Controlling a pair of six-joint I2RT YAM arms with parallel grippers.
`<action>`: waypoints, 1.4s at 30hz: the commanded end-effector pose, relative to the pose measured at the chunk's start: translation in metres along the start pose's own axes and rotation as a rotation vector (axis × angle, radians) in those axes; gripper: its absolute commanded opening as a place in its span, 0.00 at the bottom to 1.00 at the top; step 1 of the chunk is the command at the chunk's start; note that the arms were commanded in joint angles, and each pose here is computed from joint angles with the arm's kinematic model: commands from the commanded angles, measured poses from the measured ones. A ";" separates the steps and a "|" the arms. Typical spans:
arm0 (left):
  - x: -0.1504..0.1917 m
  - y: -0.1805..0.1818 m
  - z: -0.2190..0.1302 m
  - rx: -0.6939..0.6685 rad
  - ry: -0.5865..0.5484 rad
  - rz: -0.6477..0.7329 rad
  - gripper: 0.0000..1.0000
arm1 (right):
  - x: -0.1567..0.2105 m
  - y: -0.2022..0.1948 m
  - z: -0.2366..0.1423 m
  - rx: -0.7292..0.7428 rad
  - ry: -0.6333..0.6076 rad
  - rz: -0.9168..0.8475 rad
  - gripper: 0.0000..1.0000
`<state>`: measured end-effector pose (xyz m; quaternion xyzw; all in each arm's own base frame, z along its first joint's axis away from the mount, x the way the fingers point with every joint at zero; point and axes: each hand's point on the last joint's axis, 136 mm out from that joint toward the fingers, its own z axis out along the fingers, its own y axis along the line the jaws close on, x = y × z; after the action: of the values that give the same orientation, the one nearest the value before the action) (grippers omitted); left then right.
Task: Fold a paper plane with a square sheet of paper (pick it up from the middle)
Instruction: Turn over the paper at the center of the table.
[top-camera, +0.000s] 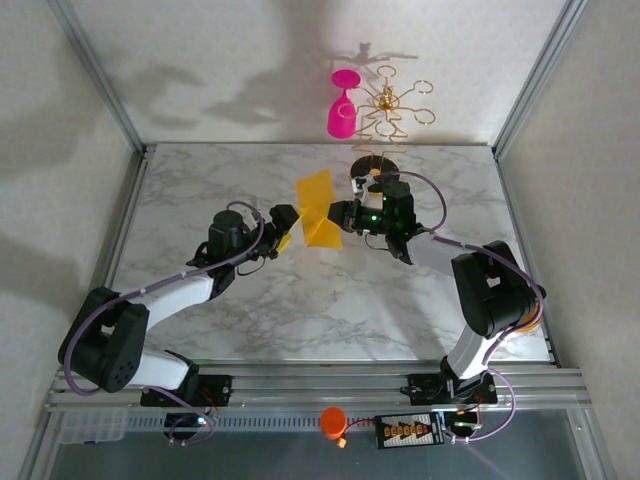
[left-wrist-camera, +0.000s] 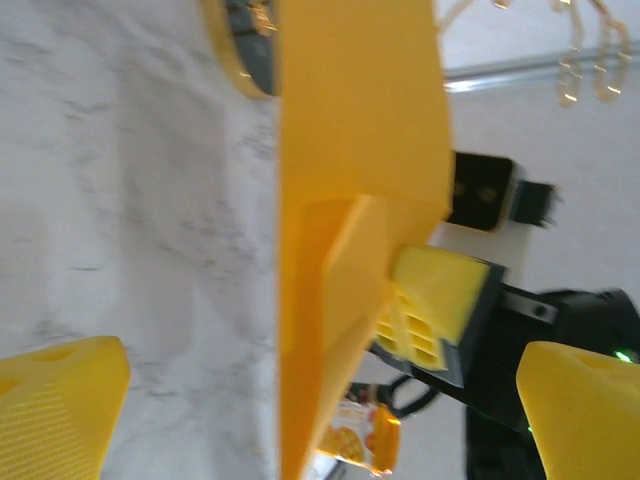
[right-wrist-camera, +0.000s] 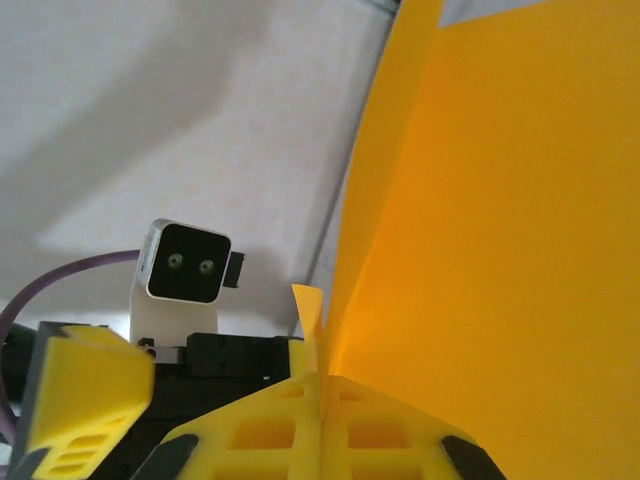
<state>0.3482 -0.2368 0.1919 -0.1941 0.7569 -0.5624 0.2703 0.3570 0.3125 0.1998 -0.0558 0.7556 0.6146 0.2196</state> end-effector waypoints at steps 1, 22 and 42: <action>0.013 -0.038 0.009 0.146 0.058 0.044 0.99 | 0.005 0.017 -0.002 -0.080 0.036 0.008 0.01; 0.012 -0.034 0.026 0.098 0.064 0.069 0.34 | 0.014 0.012 -0.001 -0.066 0.081 0.042 0.03; -0.031 0.075 -0.005 -0.676 -0.030 0.336 0.02 | -0.033 -0.060 -0.060 0.555 -0.172 -0.110 0.62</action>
<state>0.3766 -0.2369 0.1605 -0.1737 0.8509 -0.4064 0.2839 0.3800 0.2616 0.1673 0.0110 0.8451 0.4610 0.2706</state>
